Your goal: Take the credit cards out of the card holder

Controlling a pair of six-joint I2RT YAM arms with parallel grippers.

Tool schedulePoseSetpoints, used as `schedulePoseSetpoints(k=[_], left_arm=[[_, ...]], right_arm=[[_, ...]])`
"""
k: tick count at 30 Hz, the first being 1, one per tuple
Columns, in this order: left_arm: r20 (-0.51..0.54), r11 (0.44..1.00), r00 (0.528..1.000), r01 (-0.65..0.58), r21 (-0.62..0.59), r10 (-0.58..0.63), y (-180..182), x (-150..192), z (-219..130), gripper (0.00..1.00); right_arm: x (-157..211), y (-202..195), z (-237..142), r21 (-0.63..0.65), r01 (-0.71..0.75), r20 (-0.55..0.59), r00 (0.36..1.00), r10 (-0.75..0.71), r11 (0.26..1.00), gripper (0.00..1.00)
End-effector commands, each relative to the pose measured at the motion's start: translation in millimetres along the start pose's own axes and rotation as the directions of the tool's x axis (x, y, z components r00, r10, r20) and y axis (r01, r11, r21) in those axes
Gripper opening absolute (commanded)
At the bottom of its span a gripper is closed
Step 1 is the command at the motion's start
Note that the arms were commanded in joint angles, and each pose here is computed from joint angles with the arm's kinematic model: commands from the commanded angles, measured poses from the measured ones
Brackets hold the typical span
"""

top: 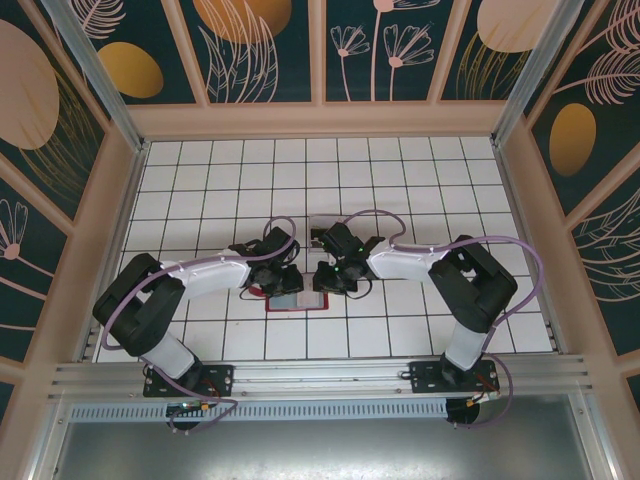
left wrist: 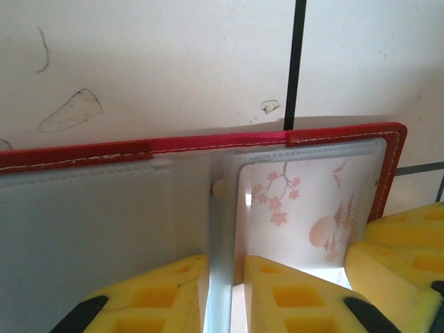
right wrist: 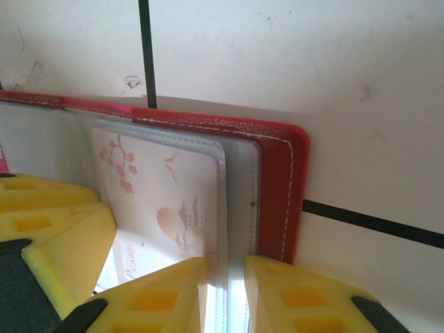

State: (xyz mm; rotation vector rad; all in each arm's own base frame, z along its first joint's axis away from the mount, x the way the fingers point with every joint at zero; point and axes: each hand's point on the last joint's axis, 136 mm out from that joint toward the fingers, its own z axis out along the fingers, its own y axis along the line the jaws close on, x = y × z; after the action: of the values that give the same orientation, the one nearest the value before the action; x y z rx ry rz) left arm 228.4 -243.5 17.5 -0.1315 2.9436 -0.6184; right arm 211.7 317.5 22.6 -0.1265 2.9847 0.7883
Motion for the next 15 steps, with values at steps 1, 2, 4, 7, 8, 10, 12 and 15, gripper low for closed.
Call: schedulePoseSetpoints(k=[1, 2, 4, 7, 8, 10, 12, 15], left_arm=[[-0.011, 0.992, 1.0, 0.02, -0.121, -0.022, 32.1, 10.1, -2.3, 0.23], [-0.011, 0.992, 1.0, 0.02, -0.121, -0.021, 31.8, 10.5, -3.3, 0.22], [-0.002, 0.993, 1.0, 0.02, -0.115, -0.02, 29.5, 8.4, -6.3, 0.22], [0.011, 0.994, 1.0, 0.016, -0.112, -0.015, 26.1, 4.5, -10.5, 0.23], [0.012, 0.994, 1.0, 0.017, -0.112, -0.016, 25.8, 4.0, -11.2, 0.22], [0.015, 0.994, 1.0, 0.016, -0.107, -0.015, 23.8, 3.1, -12.6, 0.22], [0.02, 0.995, 1.0, 0.016, -0.099, -0.014, 21.9, 2.1, -14.0, 0.22], [0.034, 0.999, 0.999, 0.012, -0.047, -0.011, 10.0, -1.5, -18.4, 0.22]], right_arm=[[10.0, -30.6, 5.9, 0.116, -0.013, -0.028, 0.999, 0.016, 0.993, 0.24], [9.4, -30.3, 5.5, 0.115, -0.013, -0.027, 1.0, 0.016, 0.993, 0.24], [9.4, -30.2, 5.0, 0.116, -0.012, -0.027, 1.0, 0.015, 0.993, 0.24], [8.7, -31.4, 4.4, 0.12, -0.012, -0.024, 1.0, 0.015, 0.993, 0.24], [8.9, -31.7, 4.1, 0.122, -0.013, -0.024, 1.0, 0.016, 0.992, 0.24], [9.2, -32.9, 3.4, 0.125, -0.014, -0.023, 1.0, 0.017, 0.992, 0.24], [8.5, -35.2, 2.2, 0.133, -0.014, -0.021, 1.0, 0.017, 0.991, 0.24], [6.3, -41.6, -1.2, 0.156, -0.017, -0.013, 1.0, 0.02, 0.988, 0.24]])
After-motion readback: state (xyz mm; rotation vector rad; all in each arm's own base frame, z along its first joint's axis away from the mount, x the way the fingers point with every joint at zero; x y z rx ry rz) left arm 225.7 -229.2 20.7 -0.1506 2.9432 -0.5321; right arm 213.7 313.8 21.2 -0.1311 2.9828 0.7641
